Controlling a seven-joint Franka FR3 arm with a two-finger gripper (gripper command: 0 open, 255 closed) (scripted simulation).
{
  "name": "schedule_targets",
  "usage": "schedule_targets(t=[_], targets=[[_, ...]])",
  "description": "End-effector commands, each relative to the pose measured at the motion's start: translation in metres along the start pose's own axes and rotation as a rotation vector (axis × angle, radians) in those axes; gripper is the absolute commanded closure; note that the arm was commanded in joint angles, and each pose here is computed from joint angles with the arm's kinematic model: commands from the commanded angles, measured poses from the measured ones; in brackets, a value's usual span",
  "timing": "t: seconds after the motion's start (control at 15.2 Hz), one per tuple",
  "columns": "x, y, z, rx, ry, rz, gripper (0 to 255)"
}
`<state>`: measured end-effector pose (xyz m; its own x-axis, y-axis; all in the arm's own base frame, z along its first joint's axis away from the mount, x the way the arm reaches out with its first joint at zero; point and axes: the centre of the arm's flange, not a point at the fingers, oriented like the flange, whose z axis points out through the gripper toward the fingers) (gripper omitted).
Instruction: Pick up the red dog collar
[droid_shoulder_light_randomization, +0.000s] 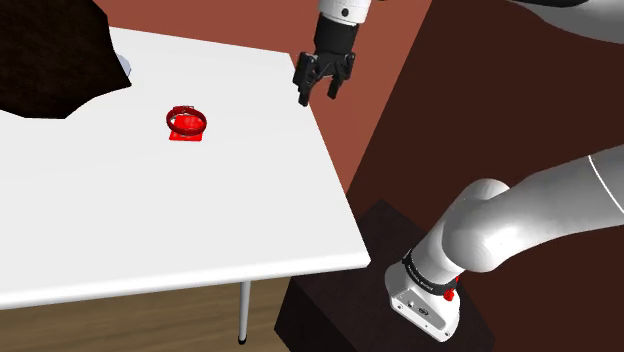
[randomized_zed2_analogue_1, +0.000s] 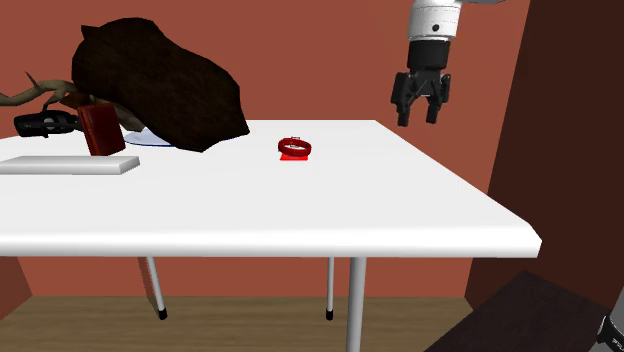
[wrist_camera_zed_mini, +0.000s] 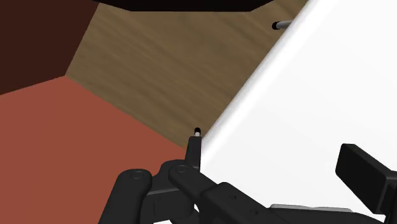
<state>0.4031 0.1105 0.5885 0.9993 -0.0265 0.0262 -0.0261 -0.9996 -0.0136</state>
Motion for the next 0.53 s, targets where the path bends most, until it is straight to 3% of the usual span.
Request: schedule_targets(t=[0.0,0.46], targets=[[0.016,-0.026,0.0,0.002,-0.012,-0.021,0],[0.062,-0.109,0.003,0.006,-0.053,-0.093,0]])
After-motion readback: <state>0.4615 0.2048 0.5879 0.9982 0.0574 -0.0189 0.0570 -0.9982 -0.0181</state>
